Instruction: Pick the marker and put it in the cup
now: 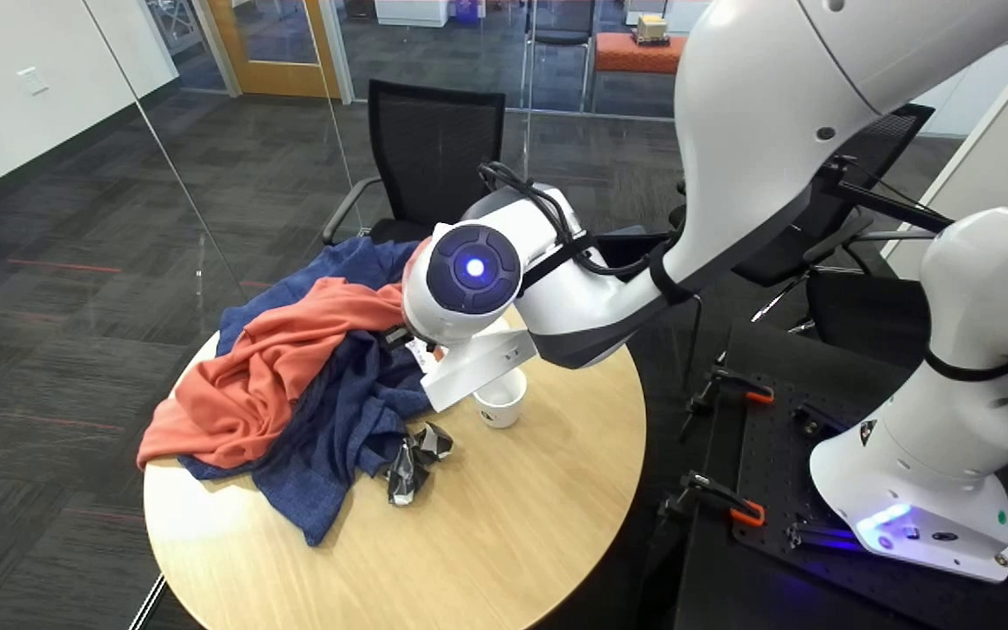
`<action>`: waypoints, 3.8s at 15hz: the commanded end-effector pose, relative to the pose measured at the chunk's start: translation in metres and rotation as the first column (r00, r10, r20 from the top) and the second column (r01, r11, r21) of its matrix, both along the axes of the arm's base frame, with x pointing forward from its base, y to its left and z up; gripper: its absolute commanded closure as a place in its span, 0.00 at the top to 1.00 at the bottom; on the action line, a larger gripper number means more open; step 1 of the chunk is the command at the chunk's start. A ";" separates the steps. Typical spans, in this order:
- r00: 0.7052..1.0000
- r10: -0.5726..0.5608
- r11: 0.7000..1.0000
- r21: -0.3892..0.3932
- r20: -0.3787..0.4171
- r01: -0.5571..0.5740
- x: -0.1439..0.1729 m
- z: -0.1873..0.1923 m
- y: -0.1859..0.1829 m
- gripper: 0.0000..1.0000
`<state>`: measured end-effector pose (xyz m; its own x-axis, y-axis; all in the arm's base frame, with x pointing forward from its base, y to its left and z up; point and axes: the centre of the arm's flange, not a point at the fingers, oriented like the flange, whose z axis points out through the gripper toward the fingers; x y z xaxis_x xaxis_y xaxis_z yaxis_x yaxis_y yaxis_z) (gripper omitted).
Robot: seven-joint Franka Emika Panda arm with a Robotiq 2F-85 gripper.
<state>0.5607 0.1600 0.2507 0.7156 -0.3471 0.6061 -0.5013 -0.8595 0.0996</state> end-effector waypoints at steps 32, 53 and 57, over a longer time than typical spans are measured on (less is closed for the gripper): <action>0.852 -0.466 0.778 -0.349 0.238 0.523 -0.009 -0.140 -0.013 0.05; 0.837 -0.479 0.797 -0.270 0.263 0.541 -0.016 -0.080 -0.011 1.00; 0.838 -0.468 0.795 -0.281 0.282 0.538 -0.002 -0.082 -0.006 1.00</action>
